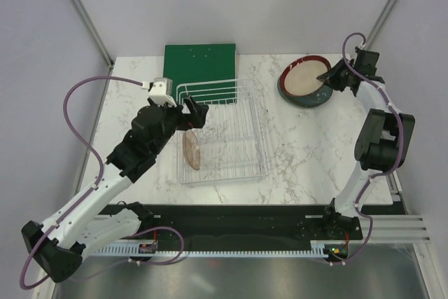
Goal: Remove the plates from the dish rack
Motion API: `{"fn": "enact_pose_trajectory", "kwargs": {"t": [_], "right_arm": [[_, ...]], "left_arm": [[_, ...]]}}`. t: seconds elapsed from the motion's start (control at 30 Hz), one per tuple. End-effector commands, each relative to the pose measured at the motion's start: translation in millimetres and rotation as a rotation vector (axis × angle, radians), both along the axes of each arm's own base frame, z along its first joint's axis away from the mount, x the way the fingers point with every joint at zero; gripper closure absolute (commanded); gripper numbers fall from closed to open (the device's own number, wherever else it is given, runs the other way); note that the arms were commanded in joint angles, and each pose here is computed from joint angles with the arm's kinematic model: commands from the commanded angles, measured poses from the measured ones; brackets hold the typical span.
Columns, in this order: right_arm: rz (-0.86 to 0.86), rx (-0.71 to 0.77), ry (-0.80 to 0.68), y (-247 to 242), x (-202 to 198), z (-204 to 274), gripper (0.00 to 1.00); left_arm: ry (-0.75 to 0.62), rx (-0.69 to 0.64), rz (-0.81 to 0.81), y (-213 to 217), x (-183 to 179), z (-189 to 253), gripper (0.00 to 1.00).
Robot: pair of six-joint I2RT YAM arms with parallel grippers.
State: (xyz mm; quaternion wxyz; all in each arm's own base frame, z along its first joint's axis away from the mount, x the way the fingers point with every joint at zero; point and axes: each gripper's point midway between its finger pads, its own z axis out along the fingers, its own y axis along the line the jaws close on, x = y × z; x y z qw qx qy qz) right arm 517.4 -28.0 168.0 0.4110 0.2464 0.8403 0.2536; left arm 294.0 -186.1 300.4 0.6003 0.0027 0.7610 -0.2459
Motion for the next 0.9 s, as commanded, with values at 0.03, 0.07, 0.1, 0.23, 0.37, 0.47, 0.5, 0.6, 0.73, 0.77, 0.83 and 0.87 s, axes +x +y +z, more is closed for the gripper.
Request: {"fn": "enact_pose_trajectory", "kwargs": {"t": [0.03, 0.07, 0.1, 0.23, 0.37, 0.47, 0.5, 0.6, 0.73, 0.77, 0.83, 0.87], "right_arm": [[0.031, 0.010, -0.111, -2.2, 41.5, 22.4, 1.00], [0.030, 0.014, -0.097, -4.4, 45.5, 12.2, 1.00], [0.037, 0.021, -0.099, -4.3, 48.3, 11.0, 1.00], [0.026, 0.032, -0.097, -15.8, 62.4, 1.8, 1.00], [0.007, 0.052, -0.059, -22.9, 64.0, -17.1, 1.00], [0.014, 0.072, -0.015, -21.0, 60.5, -33.1, 1.00], [0.022, 0.071, -0.009, -20.3, 59.4, -36.1, 1.00], [0.012, 0.073, 0.021, -21.3, 54.8, -47.3, 0.89], [0.020, 0.083, 0.041, -18.0, 49.9, -50.5, 0.64], [0.011, 0.078, 0.044, -19.8, 48.5, -50.8, 0.55], [0.008, 0.073, 0.050, -18.9, 43.7, -49.1, 0.40], [0.006, 0.066, 0.057, -19.5, 41.7, -49.7, 0.35]], "left_arm": [[0.037, 0.116, 0.076, 27.7, -10.0, -24.7, 0.00], [0.045, 0.126, 0.081, 29.7, -10.8, -27.6, 0.00], [0.060, 0.142, 0.091, 32.4, -11.3, -33.5, 0.00], [0.073, 0.163, 0.107, 37.6, -12.8, -40.0, 0.00], [0.081, 0.173, 0.105, 38.3, -14.1, -42.6, 0.00], [0.082, 0.178, 0.107, 39.0, -14.0, -42.6, 0.00], [0.083, 0.180, 0.110, 39.4, -13.6, -43.0, 0.00], [0.087, 0.181, 0.113, 40.5, -14.4, -42.7, 0.00], [0.086, 0.182, 0.118, 42.2, -15.3, -40.8, 0.00], [0.087, 0.180, 0.116, 42.0, -15.6, -40.1, 0.00], [0.086, 0.179, 0.116, 42.7, -16.6, -38.7, 0.00], [0.085, 0.177, 0.118, 43.2, -16.9, -37.1, 0.00]]}}
